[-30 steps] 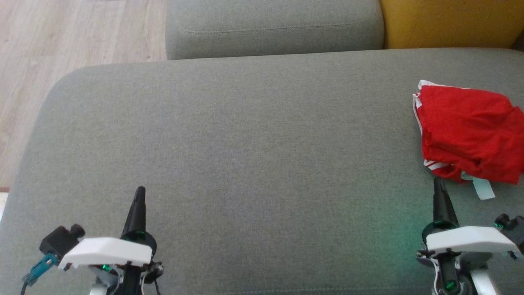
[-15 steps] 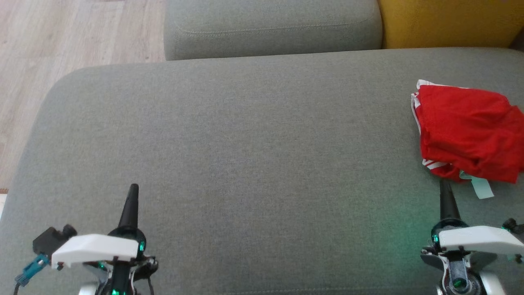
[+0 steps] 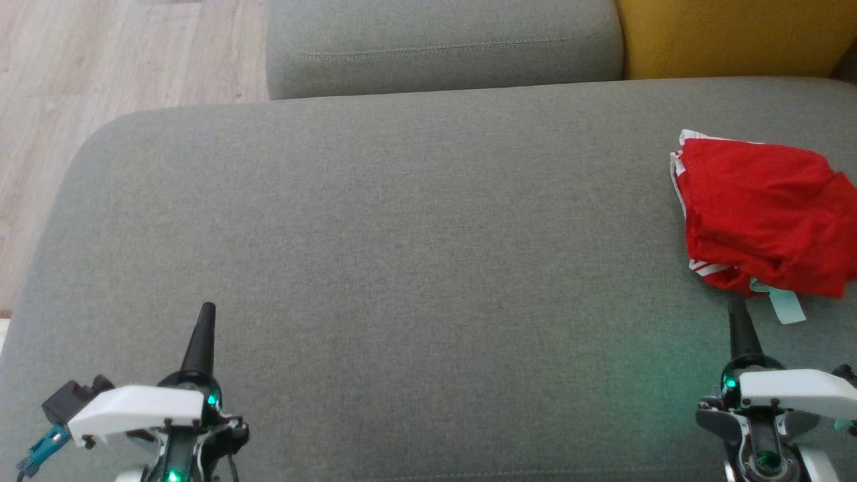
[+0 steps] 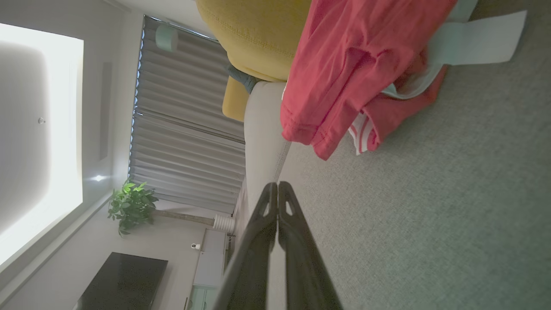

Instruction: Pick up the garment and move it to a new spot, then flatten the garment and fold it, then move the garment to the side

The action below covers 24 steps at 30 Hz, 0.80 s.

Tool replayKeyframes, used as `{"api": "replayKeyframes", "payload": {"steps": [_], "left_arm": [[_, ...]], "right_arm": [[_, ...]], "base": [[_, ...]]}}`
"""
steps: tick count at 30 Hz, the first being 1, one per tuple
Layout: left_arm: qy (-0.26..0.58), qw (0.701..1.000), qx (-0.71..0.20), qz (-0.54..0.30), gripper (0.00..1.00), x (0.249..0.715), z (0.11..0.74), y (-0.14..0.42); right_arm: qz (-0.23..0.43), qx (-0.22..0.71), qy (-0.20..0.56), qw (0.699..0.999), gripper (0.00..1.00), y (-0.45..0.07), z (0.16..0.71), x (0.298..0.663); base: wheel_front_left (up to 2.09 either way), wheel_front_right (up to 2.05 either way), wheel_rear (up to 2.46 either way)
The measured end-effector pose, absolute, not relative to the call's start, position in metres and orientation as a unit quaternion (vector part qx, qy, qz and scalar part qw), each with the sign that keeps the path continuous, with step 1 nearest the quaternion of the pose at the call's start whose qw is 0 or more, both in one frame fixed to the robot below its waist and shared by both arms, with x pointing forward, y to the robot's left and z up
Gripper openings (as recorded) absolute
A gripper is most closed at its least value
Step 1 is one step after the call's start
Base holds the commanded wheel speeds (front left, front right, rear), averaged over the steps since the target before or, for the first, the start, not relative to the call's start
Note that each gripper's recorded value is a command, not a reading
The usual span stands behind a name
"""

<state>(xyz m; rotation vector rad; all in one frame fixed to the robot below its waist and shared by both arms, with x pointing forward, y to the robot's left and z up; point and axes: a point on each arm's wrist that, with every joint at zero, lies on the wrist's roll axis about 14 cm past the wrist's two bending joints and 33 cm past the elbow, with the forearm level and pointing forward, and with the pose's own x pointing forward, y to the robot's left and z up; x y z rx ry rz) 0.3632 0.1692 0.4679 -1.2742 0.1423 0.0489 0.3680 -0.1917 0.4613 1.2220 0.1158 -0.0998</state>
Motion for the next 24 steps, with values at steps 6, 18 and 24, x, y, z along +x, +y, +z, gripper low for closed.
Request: {"api": "replayKeyframes", "payload": {"steps": [6, 18, 24], "left_arm": [[0.06, 0.783, -0.618, 0.025, 0.0, 0.367, 0.47, 0.175], [0.055, 0.744, -0.665, 0.029, 0.0, 0.368, 0.47, 0.181], [0.055, 0.724, -0.688, 0.027, 0.0, 0.369, 0.471, 0.181]], "right_arm": [[-0.048, 0.602, 0.049, 0.795, 0.0, -0.194, 0.463, 0.369], [-0.049, 0.658, 0.037, 0.75, 0.0, -0.199, 0.468, 0.37], [-0.044, 0.684, 0.028, 0.727, 0.0, -0.202, 0.474, 0.373]], "base": [[0.0, 0.0, 0.0], [0.0, 0.0, 0.0], [0.0, 0.0, 0.0]]}}
